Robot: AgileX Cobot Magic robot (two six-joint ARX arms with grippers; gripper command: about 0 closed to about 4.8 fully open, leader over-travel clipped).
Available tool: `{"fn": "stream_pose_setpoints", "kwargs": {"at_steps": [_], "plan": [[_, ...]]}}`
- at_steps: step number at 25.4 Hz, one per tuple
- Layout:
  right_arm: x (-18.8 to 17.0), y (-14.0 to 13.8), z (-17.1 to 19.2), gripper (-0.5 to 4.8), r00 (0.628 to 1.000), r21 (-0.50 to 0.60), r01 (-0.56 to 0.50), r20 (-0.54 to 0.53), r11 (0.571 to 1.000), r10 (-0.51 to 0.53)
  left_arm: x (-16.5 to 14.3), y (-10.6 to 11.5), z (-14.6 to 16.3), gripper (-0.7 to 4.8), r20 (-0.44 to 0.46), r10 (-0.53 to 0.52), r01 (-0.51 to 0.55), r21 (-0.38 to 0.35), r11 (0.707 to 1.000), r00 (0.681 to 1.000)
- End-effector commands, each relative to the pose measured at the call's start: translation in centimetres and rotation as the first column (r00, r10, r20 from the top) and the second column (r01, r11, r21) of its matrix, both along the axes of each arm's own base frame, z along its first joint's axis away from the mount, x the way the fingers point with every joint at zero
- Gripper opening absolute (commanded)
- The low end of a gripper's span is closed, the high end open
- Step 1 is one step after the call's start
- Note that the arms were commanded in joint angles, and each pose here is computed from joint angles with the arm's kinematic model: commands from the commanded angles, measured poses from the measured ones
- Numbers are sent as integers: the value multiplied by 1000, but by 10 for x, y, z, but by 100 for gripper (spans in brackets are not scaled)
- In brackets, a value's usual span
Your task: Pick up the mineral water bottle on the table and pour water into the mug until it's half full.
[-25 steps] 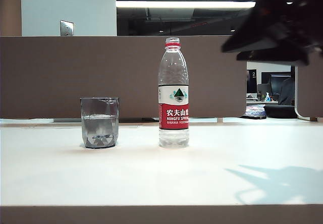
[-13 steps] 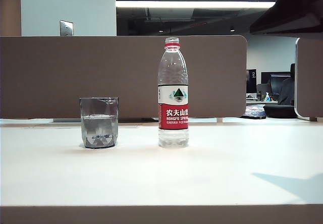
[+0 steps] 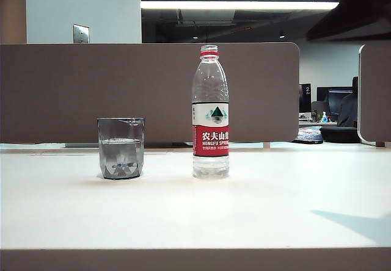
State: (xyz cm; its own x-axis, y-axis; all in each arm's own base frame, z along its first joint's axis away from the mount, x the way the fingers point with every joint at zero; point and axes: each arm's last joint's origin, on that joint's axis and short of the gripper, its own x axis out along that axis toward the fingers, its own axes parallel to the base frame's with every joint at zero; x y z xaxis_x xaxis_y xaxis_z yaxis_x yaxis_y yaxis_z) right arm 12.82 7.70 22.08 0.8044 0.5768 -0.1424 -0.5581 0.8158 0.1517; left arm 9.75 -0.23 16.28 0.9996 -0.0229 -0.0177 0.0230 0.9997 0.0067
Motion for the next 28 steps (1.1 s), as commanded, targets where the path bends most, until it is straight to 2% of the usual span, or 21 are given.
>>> {"fn": "stream_pose_setpoints", "kwargs": {"at_steps": [1, 3, 7, 12, 16, 22, 25, 26, 28], "plan": [[-7, -17, 10, -8, 986, -53, 82, 147, 995, -74, 0, 0, 2, -5, 9, 0, 0, 0, 1000, 1000], [-13, -33, 7, -8, 973, -18, 141, 189, 990, -136, 0, 0, 2, -5, 9, -3, 3, 0, 1000, 1000], [-23, -54, -8, -8, 955, 97, 207, 196, 973, -223, 0, 0, 2, -5, 10, -4, 4, 0, 1000, 1000], [-29, -64, -27, -8, 924, 180, 276, 221, 944, -312, 0, 0, 2, -5, 9, -4, 4, 0, 1000, 1000], [-31, -68, -42, -8, 907, 180, 321, 223, 930, -357, 0, 0, 2, -5, 10, -4, 4, 0, 1000, 1000], [-31, -70, -47, -8, 884, 97, 401, 221, 911, -413, 0, 0, 2, -5, 10, -4, 4, 0, 1000, 1000], [-31, -72, -49, -8, 861, 72, 454, 219, 888, -458, 0, 0, 2, -5, 10, -4, 4, 0, 1000, 1000], [-31, -73, -50, -8, 838, 72, 499, 212, 863, -503, 0, 0, 2, -5, 9, -4, 4, 0, 1000, 1000], [-31, -74, -50, -8, 818, 74, 533, 210, 843, -535, 0, 0, 2, -5, 10, -4, 4, 0, 1000, 1000]]}}
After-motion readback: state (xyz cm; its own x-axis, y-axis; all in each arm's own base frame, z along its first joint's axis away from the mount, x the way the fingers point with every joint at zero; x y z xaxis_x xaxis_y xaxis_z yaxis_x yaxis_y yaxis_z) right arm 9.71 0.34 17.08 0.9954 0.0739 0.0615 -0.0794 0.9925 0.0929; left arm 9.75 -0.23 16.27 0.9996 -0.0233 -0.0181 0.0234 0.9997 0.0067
